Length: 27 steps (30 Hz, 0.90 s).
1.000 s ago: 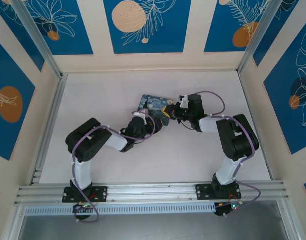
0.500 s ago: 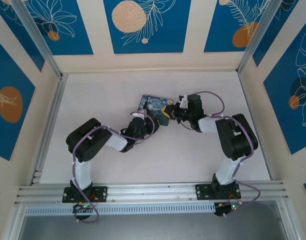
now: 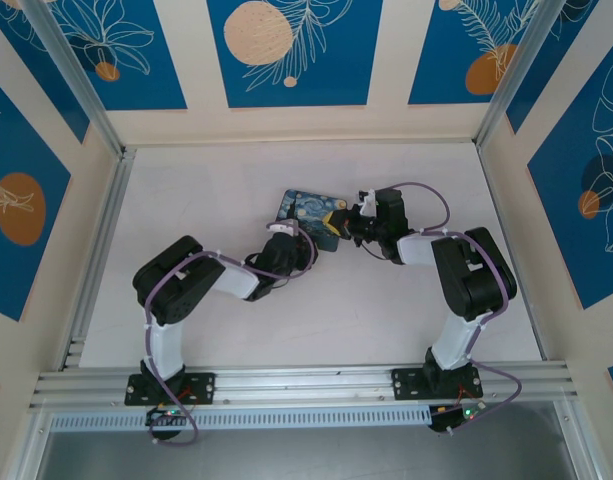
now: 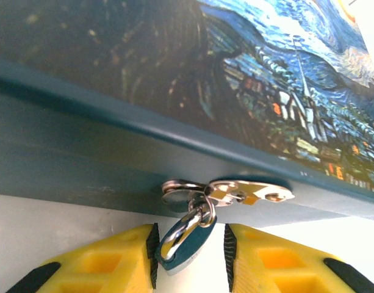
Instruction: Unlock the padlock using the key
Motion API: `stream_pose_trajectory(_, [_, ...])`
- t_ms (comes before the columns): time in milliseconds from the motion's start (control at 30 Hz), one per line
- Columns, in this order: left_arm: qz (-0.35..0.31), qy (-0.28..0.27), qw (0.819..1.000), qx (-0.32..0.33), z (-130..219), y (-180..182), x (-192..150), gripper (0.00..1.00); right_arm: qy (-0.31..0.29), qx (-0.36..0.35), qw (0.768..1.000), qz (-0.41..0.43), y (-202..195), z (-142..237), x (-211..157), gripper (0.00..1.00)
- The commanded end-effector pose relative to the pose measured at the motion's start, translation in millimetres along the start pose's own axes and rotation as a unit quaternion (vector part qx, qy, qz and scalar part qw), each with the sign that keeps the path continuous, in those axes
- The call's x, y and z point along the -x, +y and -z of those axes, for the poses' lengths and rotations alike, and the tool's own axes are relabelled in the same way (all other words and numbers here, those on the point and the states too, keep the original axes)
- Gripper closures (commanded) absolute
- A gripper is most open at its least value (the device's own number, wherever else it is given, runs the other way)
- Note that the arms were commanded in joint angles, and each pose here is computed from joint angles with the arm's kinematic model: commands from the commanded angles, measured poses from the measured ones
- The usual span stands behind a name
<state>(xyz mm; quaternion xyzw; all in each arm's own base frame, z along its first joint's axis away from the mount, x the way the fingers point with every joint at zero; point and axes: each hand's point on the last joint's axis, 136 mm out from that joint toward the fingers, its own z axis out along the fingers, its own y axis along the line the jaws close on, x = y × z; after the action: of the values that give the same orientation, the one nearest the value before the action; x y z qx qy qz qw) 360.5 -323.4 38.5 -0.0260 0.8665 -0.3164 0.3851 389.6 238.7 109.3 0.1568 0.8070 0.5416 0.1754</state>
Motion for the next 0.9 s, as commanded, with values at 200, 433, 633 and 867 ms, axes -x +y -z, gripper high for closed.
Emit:
stream_pose_trajectory(200, [-0.02,0.006,0.999,0.035,-8.6,7.9,-0.8,0.68,0.013,-0.03,0.999,-0.031,-23.5,-3.3,-5.6,1.0])
stream_pose_trajectory(433, [-0.023,0.009,0.999,0.036,-10.8,5.3,1.1,0.78,0.013,-0.025,0.999,-0.03,-18.7,-2.5,-4.6,1.0])
stream_pose_trajectory(633, [-0.024,0.015,0.999,0.034,-13.3,2.6,0.7,0.88,0.012,-0.018,1.0,-0.022,-6.3,0.1,-1.5,1.0])
stream_pose_trajectory(867, [-0.028,0.025,0.999,0.037,-12.4,4.2,-2.1,1.0,0.009,-0.004,1.0,-0.011,12.7,7.3,2.1,1.0])
